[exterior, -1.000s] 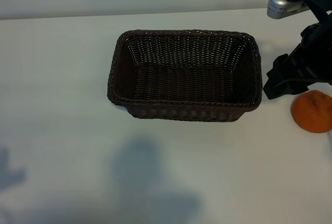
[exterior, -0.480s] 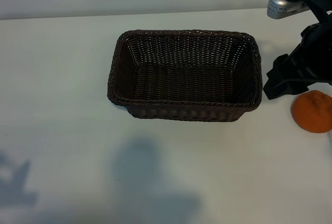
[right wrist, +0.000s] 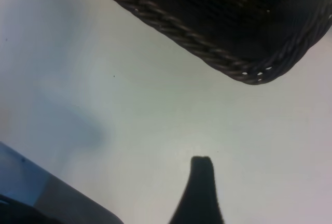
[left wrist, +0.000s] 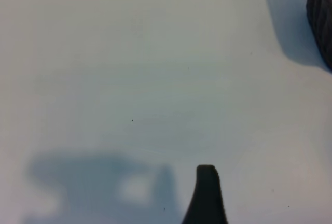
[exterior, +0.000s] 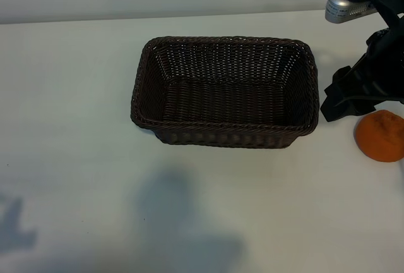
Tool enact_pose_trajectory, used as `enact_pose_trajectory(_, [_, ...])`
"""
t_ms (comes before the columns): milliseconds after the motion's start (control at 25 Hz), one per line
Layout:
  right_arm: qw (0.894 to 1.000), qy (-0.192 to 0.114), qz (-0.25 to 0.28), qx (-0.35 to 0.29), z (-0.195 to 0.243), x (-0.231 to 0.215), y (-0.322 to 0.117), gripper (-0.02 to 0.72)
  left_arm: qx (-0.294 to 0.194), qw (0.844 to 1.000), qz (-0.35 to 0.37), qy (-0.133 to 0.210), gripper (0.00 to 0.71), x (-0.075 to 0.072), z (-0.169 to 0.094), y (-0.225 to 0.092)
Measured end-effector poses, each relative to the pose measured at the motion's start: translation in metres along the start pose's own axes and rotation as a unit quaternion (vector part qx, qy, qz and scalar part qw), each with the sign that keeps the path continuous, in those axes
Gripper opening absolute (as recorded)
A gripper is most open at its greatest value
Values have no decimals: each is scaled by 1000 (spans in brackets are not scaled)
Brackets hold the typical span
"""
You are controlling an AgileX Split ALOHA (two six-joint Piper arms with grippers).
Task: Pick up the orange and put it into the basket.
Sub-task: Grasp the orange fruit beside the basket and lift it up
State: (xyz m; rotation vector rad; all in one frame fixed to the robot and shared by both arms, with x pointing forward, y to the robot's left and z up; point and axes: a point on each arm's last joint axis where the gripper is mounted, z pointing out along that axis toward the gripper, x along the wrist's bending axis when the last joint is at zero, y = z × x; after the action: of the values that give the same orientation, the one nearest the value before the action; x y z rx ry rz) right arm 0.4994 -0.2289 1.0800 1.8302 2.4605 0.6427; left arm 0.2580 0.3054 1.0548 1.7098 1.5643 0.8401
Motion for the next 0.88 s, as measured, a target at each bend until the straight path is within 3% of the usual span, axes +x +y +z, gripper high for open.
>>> enact_pose_trajectory(200, [1000,0,0,1,0,0,0,587,-6,1000,-7,0,586,0,-3,-3])
enact_pose_trajectory(600, [1000,0,1,1,0,0,0,587,71,997,-13,-14,585,-2,-5,-17])
enact_pose_trajectory(880, [1000,-6,0,-2,0,-1,0,587,70,997,15,-19,584,-3,-2,-19])
